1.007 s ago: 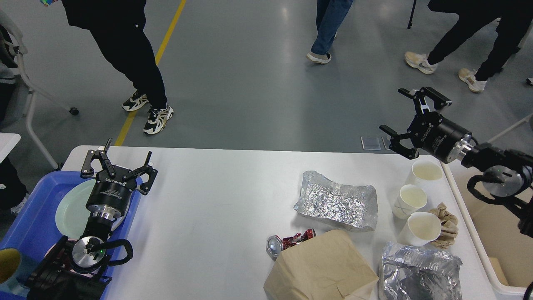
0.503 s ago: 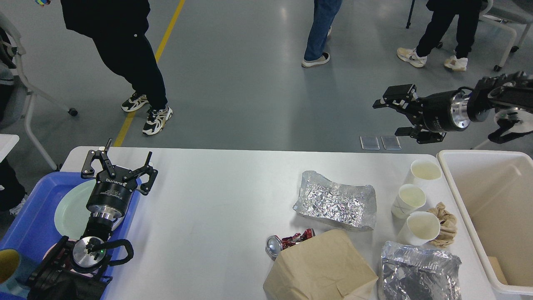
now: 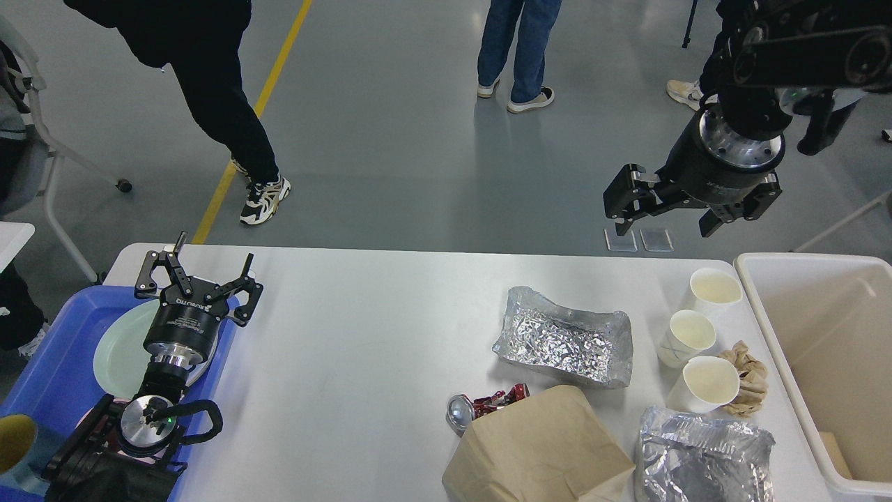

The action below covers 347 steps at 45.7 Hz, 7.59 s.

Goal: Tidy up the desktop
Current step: 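Move the right gripper down over the brown paper bag, then close the right gripper on the brown paper bag's edge, then lift the paper bag and carry it into the white bin, then open the right gripper inside the bin to release the bag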

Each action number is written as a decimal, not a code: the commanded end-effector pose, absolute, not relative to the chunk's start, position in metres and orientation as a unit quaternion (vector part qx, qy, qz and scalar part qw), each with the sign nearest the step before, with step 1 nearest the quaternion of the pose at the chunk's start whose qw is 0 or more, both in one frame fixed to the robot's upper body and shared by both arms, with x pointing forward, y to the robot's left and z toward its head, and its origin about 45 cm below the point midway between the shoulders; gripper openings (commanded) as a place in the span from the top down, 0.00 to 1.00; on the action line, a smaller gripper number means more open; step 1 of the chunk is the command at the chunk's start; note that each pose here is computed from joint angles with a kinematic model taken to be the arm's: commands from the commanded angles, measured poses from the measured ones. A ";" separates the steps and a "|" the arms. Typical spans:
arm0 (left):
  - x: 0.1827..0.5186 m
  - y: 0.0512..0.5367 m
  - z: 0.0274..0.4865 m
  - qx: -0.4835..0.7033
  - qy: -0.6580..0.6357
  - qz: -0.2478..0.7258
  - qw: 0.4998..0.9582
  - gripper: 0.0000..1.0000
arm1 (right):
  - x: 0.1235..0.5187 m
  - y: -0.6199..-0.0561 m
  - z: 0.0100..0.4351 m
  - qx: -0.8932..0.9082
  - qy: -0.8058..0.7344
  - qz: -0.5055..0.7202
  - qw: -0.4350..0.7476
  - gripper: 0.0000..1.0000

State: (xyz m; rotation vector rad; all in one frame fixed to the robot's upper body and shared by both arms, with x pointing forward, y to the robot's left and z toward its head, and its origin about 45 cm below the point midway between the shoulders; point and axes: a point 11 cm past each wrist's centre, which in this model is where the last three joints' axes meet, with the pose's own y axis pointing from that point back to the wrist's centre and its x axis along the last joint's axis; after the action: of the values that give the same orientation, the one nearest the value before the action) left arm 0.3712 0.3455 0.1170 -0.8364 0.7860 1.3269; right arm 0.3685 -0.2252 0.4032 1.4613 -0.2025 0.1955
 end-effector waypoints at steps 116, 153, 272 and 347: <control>0.371 0.344 0.117 -0.366 0.346 0.579 0.642 0.04 | 0.215 -0.193 0.093 0.737 -0.181 -0.317 0.569 0.00; 0.371 0.344 0.117 -0.366 0.346 0.579 0.642 0.04 | 0.212 -0.187 0.066 0.730 -0.183 -0.322 0.574 1.00; 0.371 0.345 0.117 -0.365 0.345 0.579 0.642 0.04 | 0.375 -0.579 0.267 0.526 -0.502 -0.053 0.684 1.00; 0.371 0.346 0.118 -0.365 0.344 0.579 0.642 0.04 | 0.234 -0.563 0.024 0.434 -0.506 -0.021 0.745 0.78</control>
State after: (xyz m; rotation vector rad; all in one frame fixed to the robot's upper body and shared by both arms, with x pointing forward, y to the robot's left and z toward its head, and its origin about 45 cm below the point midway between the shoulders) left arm 0.3710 0.3459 0.1175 -0.8317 0.7852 1.3208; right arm 0.2317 -0.5570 0.0180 0.9806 -1.0746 -0.0751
